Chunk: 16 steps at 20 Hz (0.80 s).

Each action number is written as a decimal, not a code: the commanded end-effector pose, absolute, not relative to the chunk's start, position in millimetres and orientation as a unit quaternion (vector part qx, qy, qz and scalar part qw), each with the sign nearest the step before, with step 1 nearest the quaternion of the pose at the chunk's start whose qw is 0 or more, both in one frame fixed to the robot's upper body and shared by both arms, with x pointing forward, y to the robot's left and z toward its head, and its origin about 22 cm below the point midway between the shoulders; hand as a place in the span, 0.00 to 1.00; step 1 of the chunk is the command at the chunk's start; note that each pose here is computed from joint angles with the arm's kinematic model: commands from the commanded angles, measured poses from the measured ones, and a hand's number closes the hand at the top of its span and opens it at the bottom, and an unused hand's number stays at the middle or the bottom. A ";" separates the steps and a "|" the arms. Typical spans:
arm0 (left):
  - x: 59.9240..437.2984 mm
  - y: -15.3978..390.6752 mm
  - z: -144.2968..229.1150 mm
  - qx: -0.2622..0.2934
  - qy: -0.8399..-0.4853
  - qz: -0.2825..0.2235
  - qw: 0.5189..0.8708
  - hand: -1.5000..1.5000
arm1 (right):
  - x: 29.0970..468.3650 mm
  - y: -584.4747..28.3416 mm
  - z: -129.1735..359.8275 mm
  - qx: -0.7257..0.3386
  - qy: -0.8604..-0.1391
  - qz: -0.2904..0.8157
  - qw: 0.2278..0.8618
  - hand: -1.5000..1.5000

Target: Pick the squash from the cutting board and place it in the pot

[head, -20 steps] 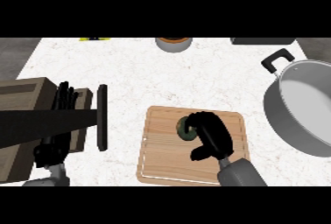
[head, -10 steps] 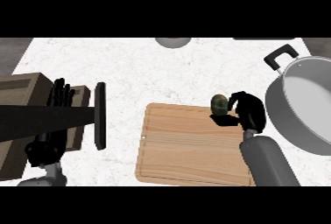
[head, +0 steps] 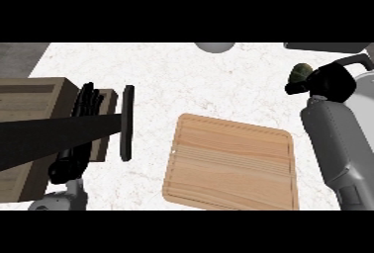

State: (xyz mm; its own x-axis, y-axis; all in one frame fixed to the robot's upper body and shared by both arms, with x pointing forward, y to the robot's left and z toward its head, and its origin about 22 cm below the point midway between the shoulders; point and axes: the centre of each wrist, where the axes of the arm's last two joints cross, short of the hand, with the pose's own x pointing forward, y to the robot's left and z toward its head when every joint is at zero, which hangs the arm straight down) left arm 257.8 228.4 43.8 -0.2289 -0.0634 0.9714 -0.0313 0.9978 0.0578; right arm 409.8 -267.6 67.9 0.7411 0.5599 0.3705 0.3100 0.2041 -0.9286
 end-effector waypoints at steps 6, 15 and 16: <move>257.6 206.5 29.6 -0.002 -0.769 -0.029 0.639 0.50 | 457.5 -252.2 151.1 -0.768 -0.234 0.008 0.596 1.00; 250.3 210.5 17.9 0.017 -0.762 -0.010 0.647 0.50 | 469.1 -249.9 171.7 -0.805 -0.159 -0.046 0.570 1.00; 254.0 217.8 31.7 0.020 -0.768 -0.014 0.640 0.50 | 469.0 -254.0 169.4 -0.809 -0.146 -0.045 0.567 1.00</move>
